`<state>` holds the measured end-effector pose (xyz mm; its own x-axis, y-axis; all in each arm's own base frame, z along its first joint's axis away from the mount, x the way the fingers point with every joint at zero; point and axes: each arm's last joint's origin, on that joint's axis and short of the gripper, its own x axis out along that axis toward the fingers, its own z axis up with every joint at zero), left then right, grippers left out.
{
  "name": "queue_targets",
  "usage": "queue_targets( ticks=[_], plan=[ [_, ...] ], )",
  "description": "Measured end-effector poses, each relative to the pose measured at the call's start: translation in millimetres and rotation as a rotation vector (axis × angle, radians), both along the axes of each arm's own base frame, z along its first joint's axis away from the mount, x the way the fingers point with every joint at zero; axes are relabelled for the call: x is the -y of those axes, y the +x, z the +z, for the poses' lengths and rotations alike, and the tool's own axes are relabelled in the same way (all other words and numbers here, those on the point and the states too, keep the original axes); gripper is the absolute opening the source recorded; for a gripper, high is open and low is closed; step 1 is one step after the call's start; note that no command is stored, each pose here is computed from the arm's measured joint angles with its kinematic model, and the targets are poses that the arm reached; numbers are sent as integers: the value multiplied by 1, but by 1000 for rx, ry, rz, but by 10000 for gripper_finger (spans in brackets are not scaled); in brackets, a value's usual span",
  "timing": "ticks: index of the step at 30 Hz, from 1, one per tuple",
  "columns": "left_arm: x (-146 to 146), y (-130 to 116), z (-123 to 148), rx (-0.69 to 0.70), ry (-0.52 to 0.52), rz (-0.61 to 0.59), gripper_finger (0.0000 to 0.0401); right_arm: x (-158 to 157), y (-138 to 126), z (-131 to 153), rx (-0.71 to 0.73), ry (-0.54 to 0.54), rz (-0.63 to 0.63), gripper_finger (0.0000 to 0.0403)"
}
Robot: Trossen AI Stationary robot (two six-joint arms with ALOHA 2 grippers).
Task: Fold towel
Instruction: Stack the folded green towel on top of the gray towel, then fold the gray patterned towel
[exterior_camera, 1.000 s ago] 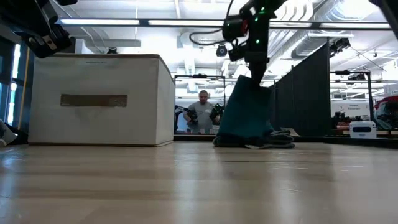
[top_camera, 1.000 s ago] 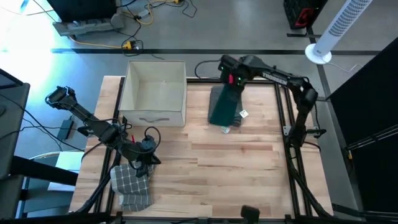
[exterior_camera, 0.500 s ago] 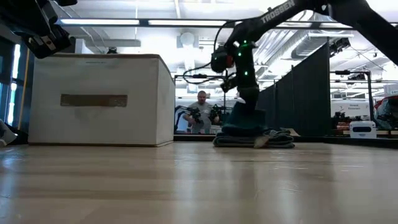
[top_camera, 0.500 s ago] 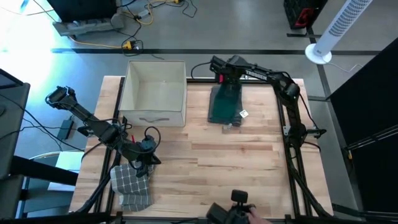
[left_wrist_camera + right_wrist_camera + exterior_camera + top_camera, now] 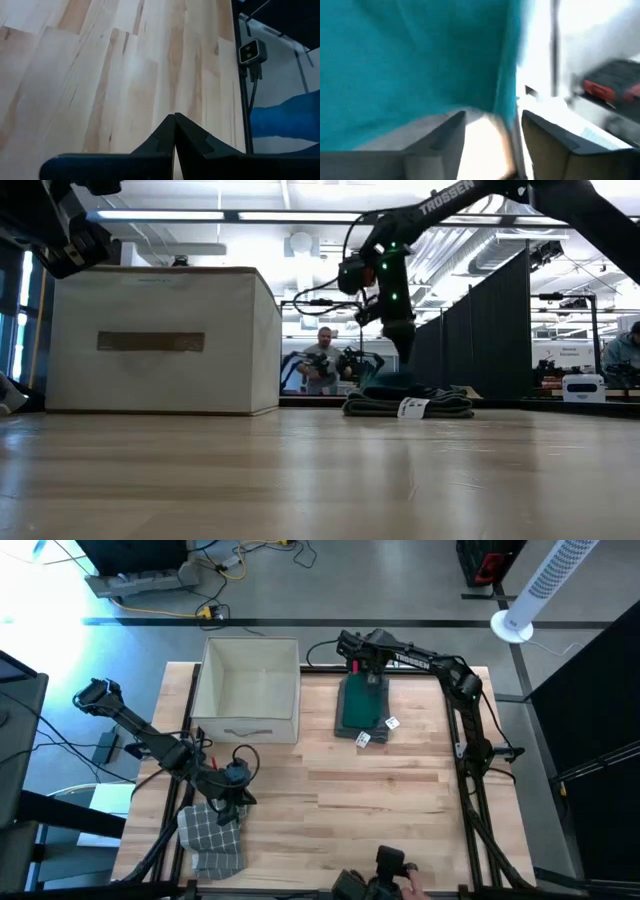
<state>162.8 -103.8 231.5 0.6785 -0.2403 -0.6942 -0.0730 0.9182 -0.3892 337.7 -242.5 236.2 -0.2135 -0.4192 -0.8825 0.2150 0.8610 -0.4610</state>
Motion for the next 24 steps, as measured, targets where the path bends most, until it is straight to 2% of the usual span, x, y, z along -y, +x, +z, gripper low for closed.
queue_targets(
  ticks=[3, 8, 10, 13, 19, 24],
  plan=[
    [1, 0, 0, 0, 10, -37, 0, -4, -1, 23, 19, 19, -35, 228],
    [1, 0, 0, 4, 20, -45, 0, -19, -3, 62, 218, 277, -173, 244],
    [0, 0, 0, 11, 29, -34, 0, -26, 2, 72, 282, 294, -200, 243],
    [-1, 1, 1, 29, 50, -6, 0, -43, 9, 87, 347, 316, -164, 236],
    [-2, 1, 1, 43, 67, 28, 0, -93, 20, 116, 459, 307, -134, 200],
    [-1, 0, 1, 29, 47, 3, 0, -153, 25, 143, 575, 307, -67, 120]
  ],
)
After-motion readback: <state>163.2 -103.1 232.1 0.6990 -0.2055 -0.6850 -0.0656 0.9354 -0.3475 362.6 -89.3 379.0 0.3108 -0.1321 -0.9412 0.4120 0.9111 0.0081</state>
